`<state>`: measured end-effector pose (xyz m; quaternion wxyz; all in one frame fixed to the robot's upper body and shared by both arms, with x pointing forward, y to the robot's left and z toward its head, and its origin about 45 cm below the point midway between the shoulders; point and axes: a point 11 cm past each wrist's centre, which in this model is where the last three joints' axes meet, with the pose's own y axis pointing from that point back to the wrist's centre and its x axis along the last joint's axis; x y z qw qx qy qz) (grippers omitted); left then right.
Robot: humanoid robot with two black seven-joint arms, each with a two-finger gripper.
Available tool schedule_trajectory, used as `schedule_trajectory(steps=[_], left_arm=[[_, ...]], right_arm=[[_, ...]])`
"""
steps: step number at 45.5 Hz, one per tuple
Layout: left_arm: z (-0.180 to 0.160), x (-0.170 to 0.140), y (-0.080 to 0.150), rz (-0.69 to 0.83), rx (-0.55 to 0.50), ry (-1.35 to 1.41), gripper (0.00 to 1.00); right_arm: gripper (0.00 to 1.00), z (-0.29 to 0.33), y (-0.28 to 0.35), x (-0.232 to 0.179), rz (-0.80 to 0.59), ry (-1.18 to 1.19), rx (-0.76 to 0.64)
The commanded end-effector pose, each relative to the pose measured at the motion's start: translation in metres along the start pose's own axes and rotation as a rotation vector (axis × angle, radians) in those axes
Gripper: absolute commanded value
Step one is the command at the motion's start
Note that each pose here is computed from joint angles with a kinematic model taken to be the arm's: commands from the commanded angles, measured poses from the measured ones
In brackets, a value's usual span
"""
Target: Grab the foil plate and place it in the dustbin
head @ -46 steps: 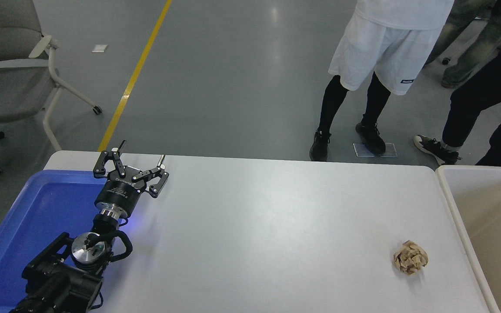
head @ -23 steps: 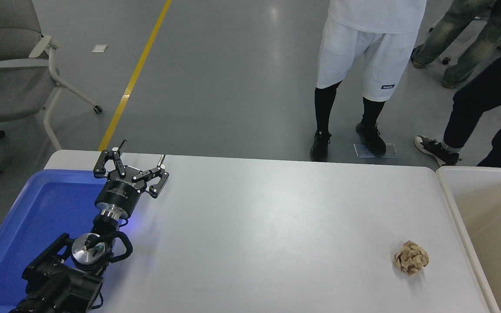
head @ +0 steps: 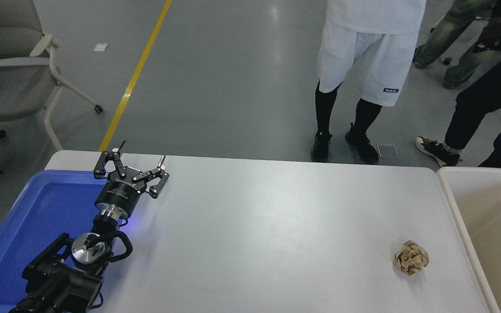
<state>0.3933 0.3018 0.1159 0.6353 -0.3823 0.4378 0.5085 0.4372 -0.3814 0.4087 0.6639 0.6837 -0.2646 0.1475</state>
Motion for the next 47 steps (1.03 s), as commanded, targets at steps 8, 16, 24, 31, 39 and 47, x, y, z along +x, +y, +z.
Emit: schedule_trajectory(steps=[8, 16, 24, 31, 39, 47], left_arm=[[0.000, 0.000, 0.000, 0.000, -0.001, 0.001, 0.99], [0.000, 0.000, 0.000, 0.000, -0.001, 0.001, 0.99], [0.000, 0.000, 0.000, 0.000, -0.002, 0.002, 0.99], [0.000, 0.000, 0.000, 0.000, -0.002, 0.002, 0.99], [0.000, 0.000, 0.000, 0.000, -0.002, 0.002, 0.99], [0.000, 0.000, 0.000, 0.000, -0.002, 0.002, 0.99]], right_arm=[[1.00, -0.046, -0.005, -0.054, -0.287, 0.183, -0.050], [1.00, -0.054, -0.009, -0.070, -0.362, 0.211, -0.052], [1.00, -0.050, -0.016, -0.078, -0.388, 0.204, -0.057], [1.00, -0.045, -0.018, -0.080, -0.398, 0.199, -0.069], [1.00, -0.044, -0.018, -0.081, -0.399, 0.197, -0.069], [1.00, -0.044, -0.019, -0.081, -0.401, 0.198, -0.071]])
